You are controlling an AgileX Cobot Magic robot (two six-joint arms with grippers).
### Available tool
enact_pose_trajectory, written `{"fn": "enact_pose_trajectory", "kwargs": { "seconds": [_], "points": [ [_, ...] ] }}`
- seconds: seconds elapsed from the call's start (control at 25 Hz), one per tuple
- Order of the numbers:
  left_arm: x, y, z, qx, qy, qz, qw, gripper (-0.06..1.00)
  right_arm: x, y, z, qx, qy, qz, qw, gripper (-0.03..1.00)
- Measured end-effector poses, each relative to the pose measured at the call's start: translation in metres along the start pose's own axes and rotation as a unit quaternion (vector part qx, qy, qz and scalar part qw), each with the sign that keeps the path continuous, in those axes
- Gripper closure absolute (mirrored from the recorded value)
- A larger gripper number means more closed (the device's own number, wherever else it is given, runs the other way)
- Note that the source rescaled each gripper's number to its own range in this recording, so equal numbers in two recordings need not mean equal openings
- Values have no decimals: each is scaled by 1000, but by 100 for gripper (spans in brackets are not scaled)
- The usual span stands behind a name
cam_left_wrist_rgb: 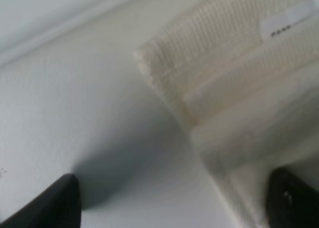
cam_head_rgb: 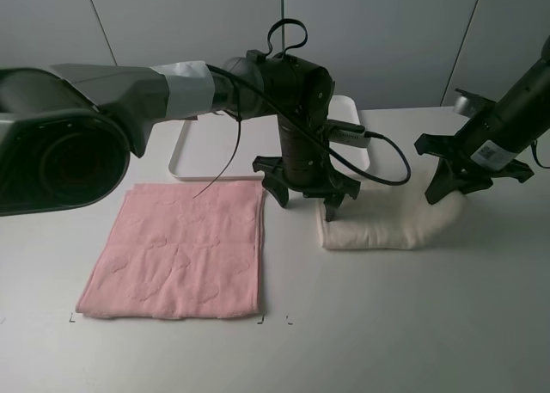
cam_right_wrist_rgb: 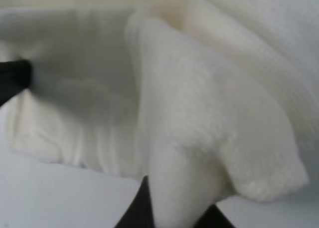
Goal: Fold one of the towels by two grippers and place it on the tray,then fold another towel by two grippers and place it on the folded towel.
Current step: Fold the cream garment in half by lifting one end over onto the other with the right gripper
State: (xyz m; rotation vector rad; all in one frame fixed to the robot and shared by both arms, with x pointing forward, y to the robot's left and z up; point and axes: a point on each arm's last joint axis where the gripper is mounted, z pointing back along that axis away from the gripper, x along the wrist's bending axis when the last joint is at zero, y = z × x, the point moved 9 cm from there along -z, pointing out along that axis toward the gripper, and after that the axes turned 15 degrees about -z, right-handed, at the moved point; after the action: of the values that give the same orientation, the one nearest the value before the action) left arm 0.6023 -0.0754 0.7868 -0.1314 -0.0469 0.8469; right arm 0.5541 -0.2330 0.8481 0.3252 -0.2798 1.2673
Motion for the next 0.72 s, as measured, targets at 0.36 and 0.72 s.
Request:
{"fn": "enact_pose_trajectory", "kwargs": {
  "seconds": [0.36,0.72],
  "points": [
    [-1,1,0,2,0,-8,1000,-1,37,4,-10,23,-110,-24,993,92],
    [3,2,0,6,2,-8,1000,-1,49,10,-40,30,-189,-56,980,92]
  ]
}}
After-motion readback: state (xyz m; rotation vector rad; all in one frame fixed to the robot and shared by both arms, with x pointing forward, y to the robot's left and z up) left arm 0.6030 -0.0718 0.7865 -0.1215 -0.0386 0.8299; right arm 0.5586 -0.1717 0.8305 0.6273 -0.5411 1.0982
